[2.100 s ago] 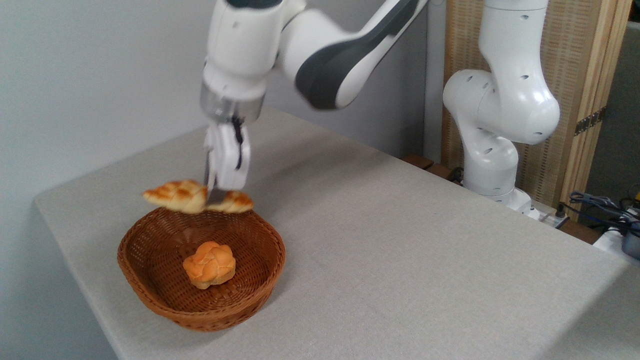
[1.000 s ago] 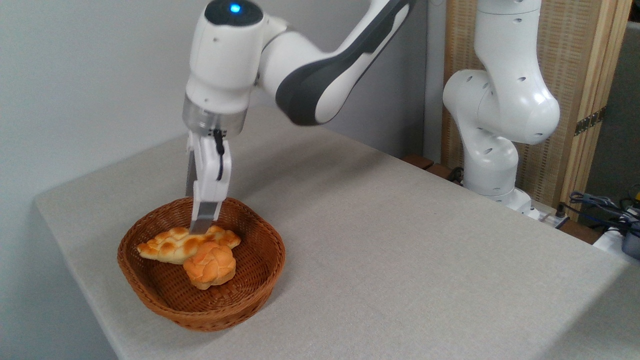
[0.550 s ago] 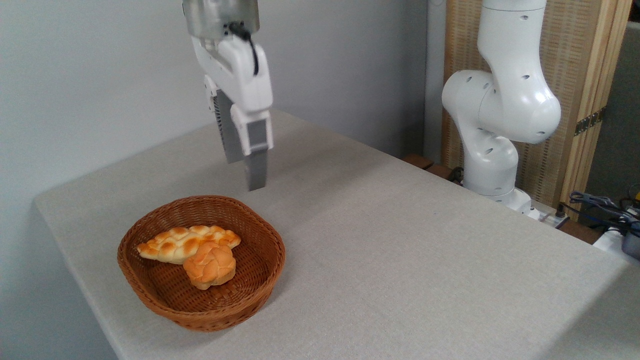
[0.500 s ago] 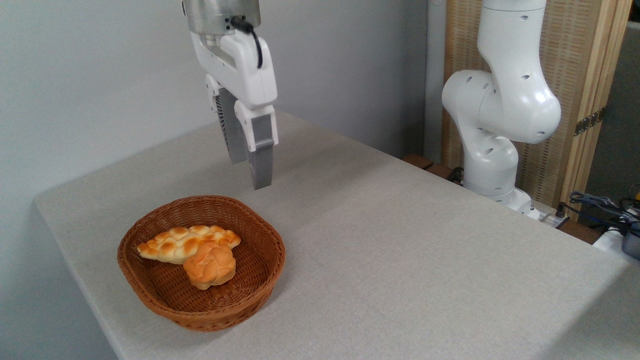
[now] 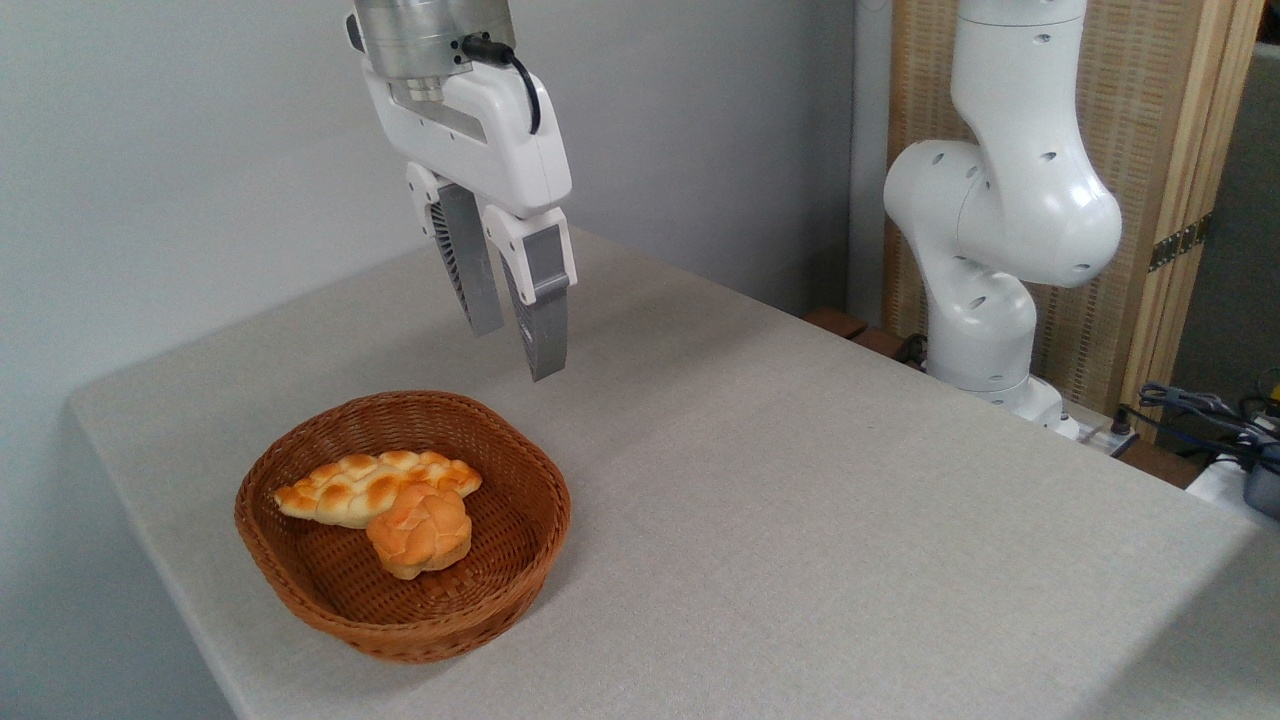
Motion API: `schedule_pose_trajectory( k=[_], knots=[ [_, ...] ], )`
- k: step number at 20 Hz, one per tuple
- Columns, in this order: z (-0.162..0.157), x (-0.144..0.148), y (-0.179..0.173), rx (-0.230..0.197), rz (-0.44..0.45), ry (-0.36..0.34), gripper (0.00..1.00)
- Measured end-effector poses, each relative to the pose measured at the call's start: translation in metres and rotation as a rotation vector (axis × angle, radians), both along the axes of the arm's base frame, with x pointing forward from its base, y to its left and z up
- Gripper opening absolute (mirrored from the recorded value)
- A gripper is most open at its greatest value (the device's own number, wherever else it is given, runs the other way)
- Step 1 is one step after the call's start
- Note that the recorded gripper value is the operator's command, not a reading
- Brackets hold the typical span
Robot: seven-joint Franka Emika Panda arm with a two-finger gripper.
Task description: Put bread into the basket
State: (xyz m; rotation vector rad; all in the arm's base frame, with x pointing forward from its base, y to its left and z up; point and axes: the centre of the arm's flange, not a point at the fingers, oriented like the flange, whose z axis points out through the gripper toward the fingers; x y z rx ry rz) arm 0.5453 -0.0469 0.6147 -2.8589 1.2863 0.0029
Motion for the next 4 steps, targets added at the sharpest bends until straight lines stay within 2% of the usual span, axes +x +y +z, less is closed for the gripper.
schedule_pose_trajectory(
  k=[4],
  knots=[
    [-0.0009, -0.0011, 0.0003, 0.001, 0.001, 0.011, 1.00]
  ],
)
